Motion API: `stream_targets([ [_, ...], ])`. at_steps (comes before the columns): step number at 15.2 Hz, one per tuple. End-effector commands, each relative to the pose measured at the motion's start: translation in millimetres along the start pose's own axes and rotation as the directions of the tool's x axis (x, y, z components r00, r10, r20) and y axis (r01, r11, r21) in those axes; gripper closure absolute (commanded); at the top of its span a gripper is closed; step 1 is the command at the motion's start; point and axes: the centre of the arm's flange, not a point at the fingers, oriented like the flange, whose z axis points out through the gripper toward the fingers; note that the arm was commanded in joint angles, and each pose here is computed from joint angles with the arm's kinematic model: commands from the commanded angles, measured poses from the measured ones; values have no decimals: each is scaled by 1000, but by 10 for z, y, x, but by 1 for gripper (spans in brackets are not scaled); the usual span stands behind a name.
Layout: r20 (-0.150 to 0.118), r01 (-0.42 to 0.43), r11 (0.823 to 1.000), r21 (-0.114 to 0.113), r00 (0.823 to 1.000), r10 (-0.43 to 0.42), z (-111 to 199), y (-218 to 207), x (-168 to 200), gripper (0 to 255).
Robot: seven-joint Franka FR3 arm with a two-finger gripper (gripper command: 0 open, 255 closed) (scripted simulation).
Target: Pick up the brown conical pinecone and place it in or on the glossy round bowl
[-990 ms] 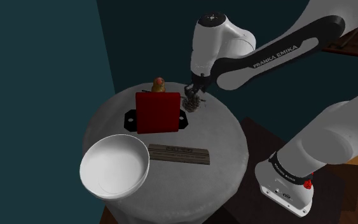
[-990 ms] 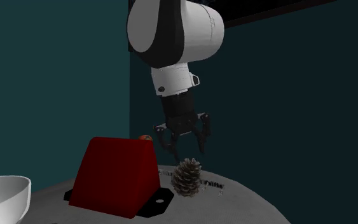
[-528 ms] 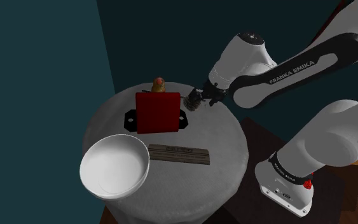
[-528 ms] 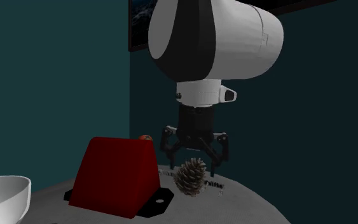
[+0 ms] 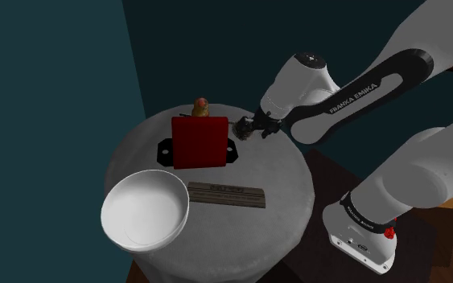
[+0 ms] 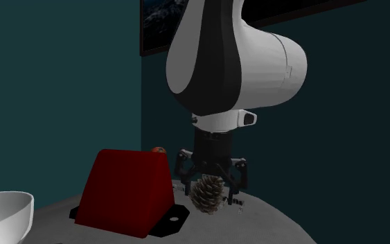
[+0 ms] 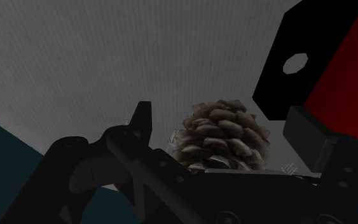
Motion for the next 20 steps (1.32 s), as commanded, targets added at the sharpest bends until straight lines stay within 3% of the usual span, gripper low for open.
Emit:
stream_targets([
  [1, 0, 0, 1000, 0, 1000, 0, 5, 2, 0, 0],
  [4, 0, 0, 1000, 0, 1000, 0, 4, 1, 0, 0],
  [5, 0, 0, 1000, 0, 1000, 0, 4, 1, 0, 255],
  [14, 0, 0, 1000, 0, 1000, 0, 4, 1, 0, 255],
  [15, 0, 0, 1000, 0, 1000, 0, 4, 1, 0, 0],
  [17, 125, 35, 999, -20, 992, -32, -181, -50, 367, 0],
  [20, 309, 91, 995, -41, 948, -74, -367, -158, 949, 0],
])
